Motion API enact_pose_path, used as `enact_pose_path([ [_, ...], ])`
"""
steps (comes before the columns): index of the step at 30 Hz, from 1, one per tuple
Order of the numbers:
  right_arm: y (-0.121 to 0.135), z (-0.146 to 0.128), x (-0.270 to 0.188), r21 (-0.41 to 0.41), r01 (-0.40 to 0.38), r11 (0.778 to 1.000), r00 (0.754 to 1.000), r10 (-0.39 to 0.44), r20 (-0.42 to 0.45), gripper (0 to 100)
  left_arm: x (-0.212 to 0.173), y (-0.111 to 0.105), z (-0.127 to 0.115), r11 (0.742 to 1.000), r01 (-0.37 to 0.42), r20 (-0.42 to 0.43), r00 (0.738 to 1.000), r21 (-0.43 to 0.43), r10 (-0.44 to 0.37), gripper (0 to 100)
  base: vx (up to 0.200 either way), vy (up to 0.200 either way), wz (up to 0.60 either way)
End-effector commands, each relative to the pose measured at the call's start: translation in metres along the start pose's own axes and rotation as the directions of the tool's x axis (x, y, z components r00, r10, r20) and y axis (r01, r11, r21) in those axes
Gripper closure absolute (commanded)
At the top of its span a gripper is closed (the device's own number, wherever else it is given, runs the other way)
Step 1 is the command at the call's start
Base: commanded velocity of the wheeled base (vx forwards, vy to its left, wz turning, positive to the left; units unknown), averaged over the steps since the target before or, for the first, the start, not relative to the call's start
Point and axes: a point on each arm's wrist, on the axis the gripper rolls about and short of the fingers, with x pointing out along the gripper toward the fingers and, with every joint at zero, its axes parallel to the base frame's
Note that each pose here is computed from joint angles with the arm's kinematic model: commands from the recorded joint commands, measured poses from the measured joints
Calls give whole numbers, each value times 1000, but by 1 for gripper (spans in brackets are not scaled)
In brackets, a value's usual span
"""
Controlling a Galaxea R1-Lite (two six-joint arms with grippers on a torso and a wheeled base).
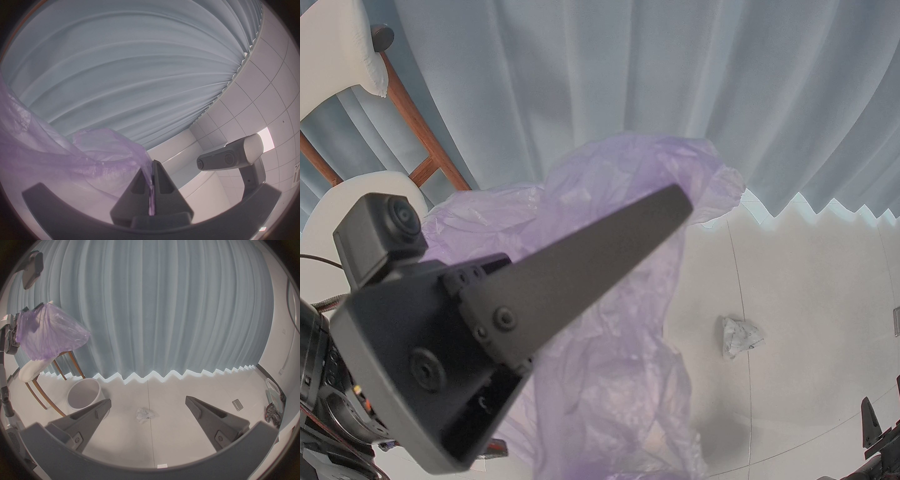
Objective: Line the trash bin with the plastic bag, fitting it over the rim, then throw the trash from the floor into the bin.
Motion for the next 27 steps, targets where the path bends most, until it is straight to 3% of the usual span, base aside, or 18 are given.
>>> enact_pose_path([
  [1,0,-5,0,0,0,1000,1000,0,-1,0,1,-5,0,1000,17,2,1000,-6,-17,100,0,0,0],
  [13,0,-5,0,0,0,1000,1000,0,-1,0,11,-18,-2,997,67,24,998,-28,-66,100,0,0,0],
  [20,0,-5,0,0,0,1000,1000,0,-1,0,13,-15,-4,998,55,22,998,-29,-55,100,0,0,0],
  [22,0,-5,0,0,0,1000,1000,0,-1,0,13,-12,-4,999,46,22,999,-17,-45,100,0,0,0],
  [27,0,-5,0,0,1,1000,1000,-1,-1,0,1,17,8,996,-79,45,996,45,77,100,0,0,0],
])
